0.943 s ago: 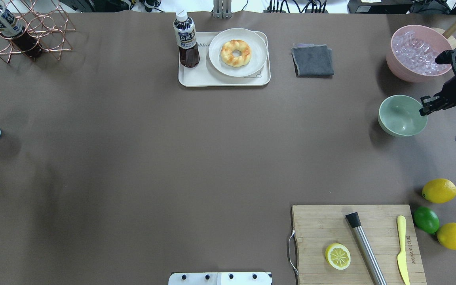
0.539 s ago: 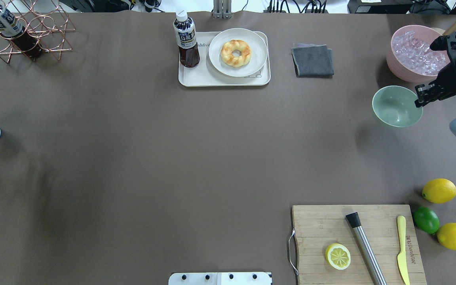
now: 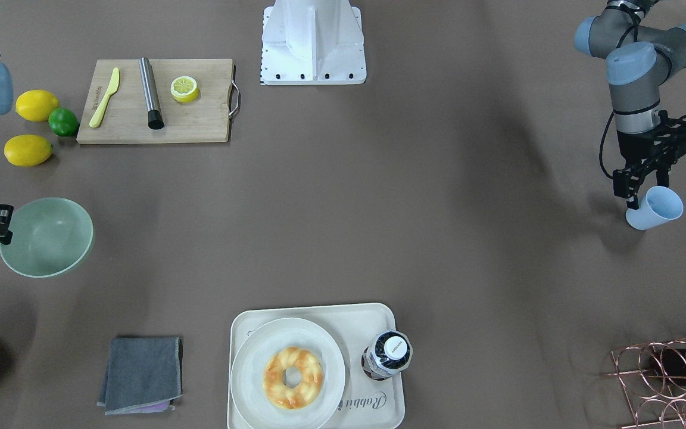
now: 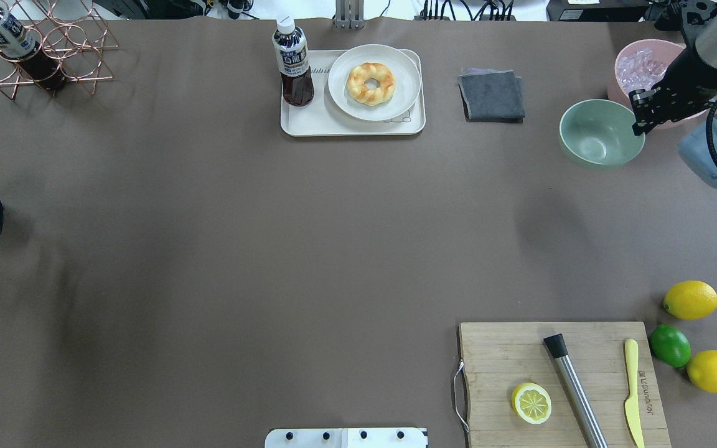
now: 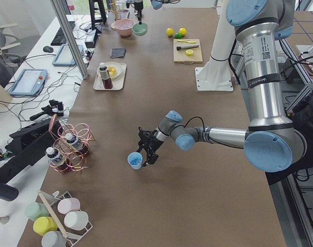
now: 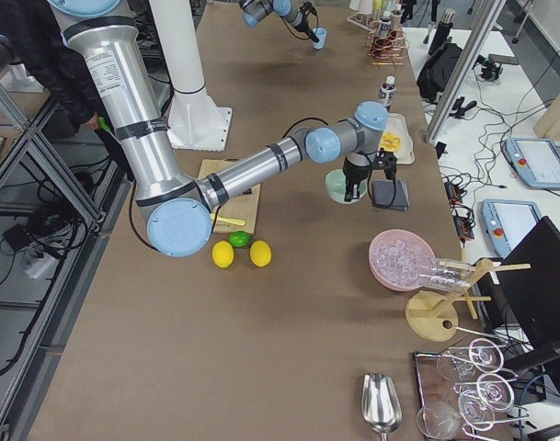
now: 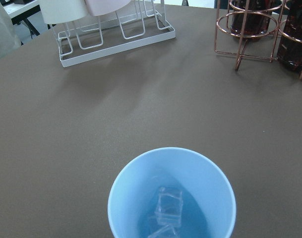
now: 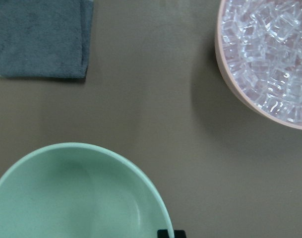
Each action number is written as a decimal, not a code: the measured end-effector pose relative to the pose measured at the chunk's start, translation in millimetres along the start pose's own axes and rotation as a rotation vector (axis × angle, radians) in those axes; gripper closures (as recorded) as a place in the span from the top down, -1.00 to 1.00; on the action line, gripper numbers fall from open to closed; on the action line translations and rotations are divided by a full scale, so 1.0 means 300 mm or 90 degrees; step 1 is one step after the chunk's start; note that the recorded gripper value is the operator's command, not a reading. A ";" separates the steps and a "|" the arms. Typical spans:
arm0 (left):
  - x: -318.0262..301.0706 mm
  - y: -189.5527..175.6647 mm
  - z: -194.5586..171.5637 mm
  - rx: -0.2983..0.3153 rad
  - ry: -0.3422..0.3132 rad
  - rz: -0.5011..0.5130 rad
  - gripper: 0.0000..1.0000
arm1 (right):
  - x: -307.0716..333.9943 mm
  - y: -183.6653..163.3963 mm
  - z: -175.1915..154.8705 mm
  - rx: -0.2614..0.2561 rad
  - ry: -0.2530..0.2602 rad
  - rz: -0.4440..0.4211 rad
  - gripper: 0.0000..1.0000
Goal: Pour ice into bowl
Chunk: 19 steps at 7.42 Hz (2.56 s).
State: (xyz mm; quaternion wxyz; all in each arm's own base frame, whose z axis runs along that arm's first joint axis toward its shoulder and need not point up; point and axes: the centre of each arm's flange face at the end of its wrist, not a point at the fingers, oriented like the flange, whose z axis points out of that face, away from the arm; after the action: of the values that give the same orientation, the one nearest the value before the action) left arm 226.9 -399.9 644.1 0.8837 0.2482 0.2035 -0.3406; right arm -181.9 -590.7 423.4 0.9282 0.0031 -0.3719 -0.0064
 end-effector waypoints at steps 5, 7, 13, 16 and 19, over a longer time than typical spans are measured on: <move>0.000 0.013 0.085 0.008 -0.023 0.002 0.93 | -0.554 -0.078 -0.125 -0.002 0.037 0.057 -1.00; 0.008 0.000 0.139 0.015 -0.036 -0.005 0.88 | -0.803 -0.068 -0.099 0.010 0.051 0.083 -1.00; 0.016 -0.036 0.174 0.034 -0.045 -0.013 0.05 | -1.501 0.058 -0.074 0.031 0.048 0.155 -1.00; 0.074 -0.158 0.053 0.006 -0.026 -0.040 0.05 | -1.763 0.164 -0.017 0.031 0.026 0.158 -1.00; 0.175 -0.257 -0.150 -0.022 -0.023 -0.051 0.05 | -1.883 0.222 0.109 0.034 0.004 0.139 -1.00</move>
State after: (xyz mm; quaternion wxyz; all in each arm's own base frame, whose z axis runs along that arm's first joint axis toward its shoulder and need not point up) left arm 200.2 -449.9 557.4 0.8772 0.2179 0.2030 -0.3766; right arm -612.5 -516.0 57.8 0.9241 -0.0126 -0.3674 0.1047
